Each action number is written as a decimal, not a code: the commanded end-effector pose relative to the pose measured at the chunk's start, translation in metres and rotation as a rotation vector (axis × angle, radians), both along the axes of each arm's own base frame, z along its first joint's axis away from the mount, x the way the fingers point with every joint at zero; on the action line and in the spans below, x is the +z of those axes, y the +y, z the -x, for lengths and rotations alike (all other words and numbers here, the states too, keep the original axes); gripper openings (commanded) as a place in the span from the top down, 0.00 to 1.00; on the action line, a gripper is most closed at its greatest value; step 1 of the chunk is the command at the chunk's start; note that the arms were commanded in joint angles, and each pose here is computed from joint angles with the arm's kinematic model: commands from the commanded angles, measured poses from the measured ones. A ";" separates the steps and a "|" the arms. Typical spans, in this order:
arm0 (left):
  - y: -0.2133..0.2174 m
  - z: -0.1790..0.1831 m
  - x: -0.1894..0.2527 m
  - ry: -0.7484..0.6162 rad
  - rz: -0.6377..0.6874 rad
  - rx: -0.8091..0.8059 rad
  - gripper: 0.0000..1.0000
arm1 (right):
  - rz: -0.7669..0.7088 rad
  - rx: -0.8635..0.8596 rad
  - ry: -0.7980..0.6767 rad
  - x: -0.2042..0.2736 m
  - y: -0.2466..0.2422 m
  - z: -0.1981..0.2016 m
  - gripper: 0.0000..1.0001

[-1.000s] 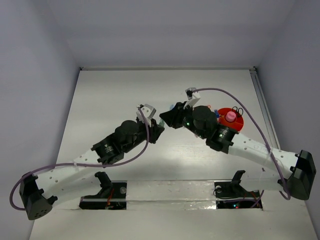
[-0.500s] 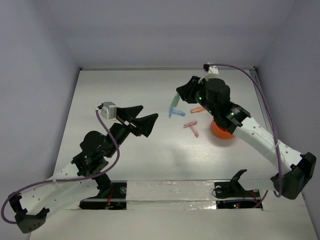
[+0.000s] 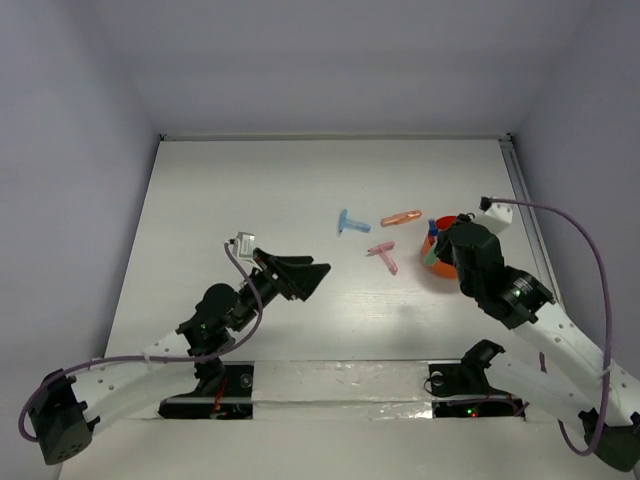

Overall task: Sort the stationery into containers
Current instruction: Place the pen in the storage box.

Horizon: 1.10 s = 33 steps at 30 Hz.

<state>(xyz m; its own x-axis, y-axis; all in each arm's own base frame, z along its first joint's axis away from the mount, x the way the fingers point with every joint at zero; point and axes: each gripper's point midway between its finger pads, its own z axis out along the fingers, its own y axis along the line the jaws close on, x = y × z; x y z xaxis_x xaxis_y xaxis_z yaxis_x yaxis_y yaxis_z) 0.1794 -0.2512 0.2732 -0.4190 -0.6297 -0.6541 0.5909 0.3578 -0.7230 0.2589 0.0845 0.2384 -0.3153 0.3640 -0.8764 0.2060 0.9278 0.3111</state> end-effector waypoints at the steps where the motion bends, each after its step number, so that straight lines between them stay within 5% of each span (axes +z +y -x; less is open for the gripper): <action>1: 0.005 0.023 0.016 -0.028 0.163 -0.100 0.06 | 0.097 -0.258 -0.022 -0.001 -0.055 0.010 1.00; 15: -0.010 -0.002 0.049 -0.217 -0.122 -0.006 0.01 | 0.183 -0.574 -0.054 -0.017 -0.114 0.018 1.00; 33: -0.031 -0.013 0.031 -0.225 -0.183 -0.030 0.01 | 0.172 -0.535 -0.161 -0.018 -0.115 -0.031 1.00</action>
<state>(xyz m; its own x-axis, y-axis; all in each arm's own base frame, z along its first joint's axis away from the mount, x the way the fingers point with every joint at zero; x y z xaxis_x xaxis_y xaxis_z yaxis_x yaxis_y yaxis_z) 0.1952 -0.2806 0.2751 -0.3188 -0.4335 -0.8429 0.6951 0.4977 -0.5188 0.2738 -0.0348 0.2053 -0.0597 0.2781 -0.9587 0.6499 0.7398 0.1741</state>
